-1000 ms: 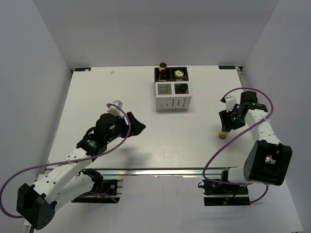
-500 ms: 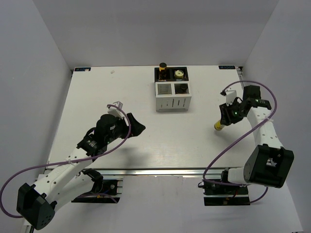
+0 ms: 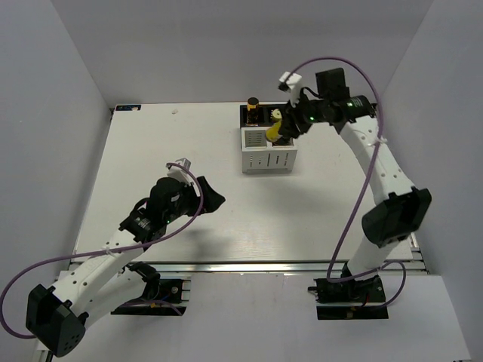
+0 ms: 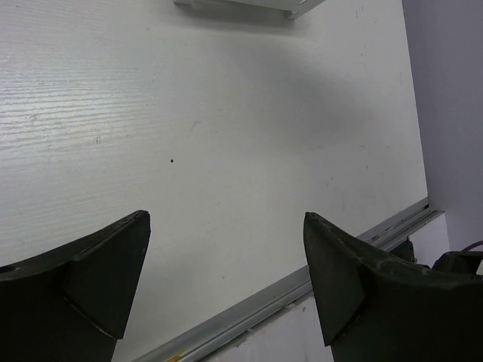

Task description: Organize the condiment bottles

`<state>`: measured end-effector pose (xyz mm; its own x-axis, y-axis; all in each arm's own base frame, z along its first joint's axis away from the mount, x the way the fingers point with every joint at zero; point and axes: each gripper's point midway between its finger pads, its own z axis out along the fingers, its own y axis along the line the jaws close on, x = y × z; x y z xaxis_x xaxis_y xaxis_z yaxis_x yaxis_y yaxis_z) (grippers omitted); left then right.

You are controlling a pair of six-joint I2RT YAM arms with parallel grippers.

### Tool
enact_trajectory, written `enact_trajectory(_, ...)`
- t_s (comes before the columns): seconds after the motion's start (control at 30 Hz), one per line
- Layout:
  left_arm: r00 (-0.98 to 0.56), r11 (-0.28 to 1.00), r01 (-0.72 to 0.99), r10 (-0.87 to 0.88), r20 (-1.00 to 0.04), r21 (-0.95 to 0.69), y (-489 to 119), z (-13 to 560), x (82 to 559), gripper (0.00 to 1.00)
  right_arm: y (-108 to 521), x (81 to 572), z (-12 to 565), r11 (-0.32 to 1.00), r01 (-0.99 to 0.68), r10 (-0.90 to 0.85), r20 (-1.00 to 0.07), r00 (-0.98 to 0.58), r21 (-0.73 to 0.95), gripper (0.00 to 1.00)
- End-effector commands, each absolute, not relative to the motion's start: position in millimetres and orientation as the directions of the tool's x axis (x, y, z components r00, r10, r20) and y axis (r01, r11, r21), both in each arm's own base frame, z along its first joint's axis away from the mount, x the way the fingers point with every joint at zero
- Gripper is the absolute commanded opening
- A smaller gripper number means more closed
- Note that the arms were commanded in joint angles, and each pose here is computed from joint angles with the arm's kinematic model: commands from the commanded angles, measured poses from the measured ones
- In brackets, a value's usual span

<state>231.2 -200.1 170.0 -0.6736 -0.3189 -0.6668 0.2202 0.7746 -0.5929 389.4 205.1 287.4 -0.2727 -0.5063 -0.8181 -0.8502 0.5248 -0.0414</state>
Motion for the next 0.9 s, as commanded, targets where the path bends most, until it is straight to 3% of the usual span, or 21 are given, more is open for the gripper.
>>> enact_trajectory(0.0, -0.638, 0.766, 0.234, -0.343, -0.689, -0.598, -198, 191, 233, 0.92, 244, 412, 311, 0.49, -0.869, -0.462, -0.864, -0.201, -0.06, 0.0)
enact_trajectory(0.13, -0.637, 0.777, 0.215, -0.347, -0.688, -0.592, -194, 191, 233, 0.92, 278, 435, 306, 0.477, -0.873, -0.475, -0.865, -0.16, -0.101, 0.0)
enact_trajectory(0.4, -0.634, 0.771, 0.204, -0.365, -0.682, -0.603, -192, 191, 230, 0.92, 286, 466, 263, 0.48, -0.867, -0.539, -0.824, -0.174, -0.131, 0.0)
enact_trajectory(0.87, -0.644, 0.787, 0.208, -0.337, -0.687, -0.581, -196, 184, 237, 0.92, 290, 474, 197, 0.44, -0.886, -0.655, -0.728, -0.204, -0.147, 0.0)
